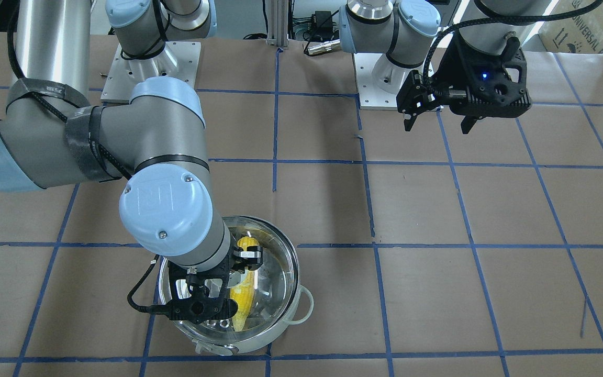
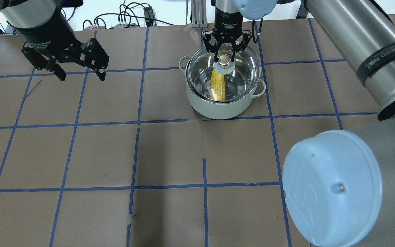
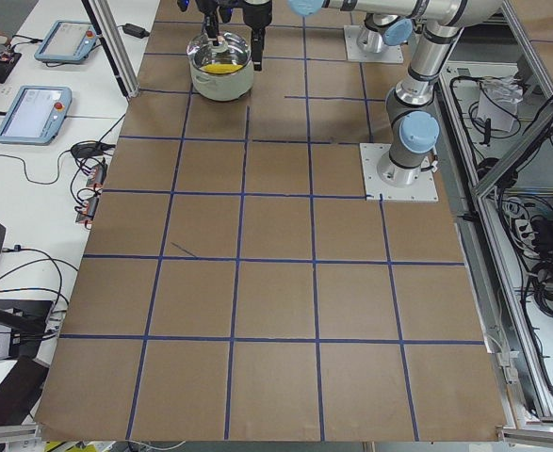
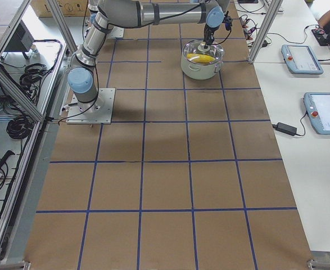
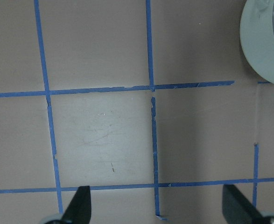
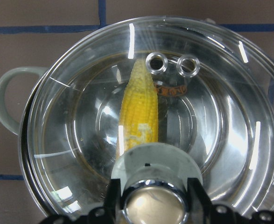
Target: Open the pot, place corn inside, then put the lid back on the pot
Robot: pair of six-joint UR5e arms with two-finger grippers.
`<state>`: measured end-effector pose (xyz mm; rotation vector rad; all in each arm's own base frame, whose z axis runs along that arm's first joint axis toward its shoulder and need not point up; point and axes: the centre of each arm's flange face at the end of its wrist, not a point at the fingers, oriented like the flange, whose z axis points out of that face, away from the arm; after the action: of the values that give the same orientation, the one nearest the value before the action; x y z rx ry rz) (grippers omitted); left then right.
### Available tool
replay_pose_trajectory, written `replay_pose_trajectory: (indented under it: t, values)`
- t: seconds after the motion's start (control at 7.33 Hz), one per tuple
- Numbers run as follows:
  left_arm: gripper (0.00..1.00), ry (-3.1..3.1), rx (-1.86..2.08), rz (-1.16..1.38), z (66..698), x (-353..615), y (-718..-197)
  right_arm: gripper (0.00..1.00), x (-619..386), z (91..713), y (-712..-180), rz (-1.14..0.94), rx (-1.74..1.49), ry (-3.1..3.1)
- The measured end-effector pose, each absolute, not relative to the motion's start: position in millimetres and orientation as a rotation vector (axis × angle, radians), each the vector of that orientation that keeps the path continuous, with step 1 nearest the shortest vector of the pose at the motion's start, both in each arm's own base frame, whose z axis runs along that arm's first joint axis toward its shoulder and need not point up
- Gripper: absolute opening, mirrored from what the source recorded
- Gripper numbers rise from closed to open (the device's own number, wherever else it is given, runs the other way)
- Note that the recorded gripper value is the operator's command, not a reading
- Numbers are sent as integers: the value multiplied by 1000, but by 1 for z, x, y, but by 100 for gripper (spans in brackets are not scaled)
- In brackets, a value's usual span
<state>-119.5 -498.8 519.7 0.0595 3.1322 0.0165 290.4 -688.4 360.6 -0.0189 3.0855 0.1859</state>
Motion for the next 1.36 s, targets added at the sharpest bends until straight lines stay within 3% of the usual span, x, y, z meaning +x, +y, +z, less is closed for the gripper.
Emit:
replay_pose_trajectory:
  t: [0.55, 0.82, 1.09, 1.36]
  values:
    - [100, 3132, 59, 17, 520, -119, -499, 52, 293, 361, -687, 198, -12, 3068]
    - [100, 3132, 59, 17, 520, -119, -499, 58, 293, 361, -688, 197, -11, 3060]
    - [100, 3132, 59, 17, 519, -119, -499, 71, 292, 361, -690, 186, -11, 3055]
    - [100, 3132, 59, 17, 520, -119, -499, 74, 290, 363, -691, 177, -11, 3055]
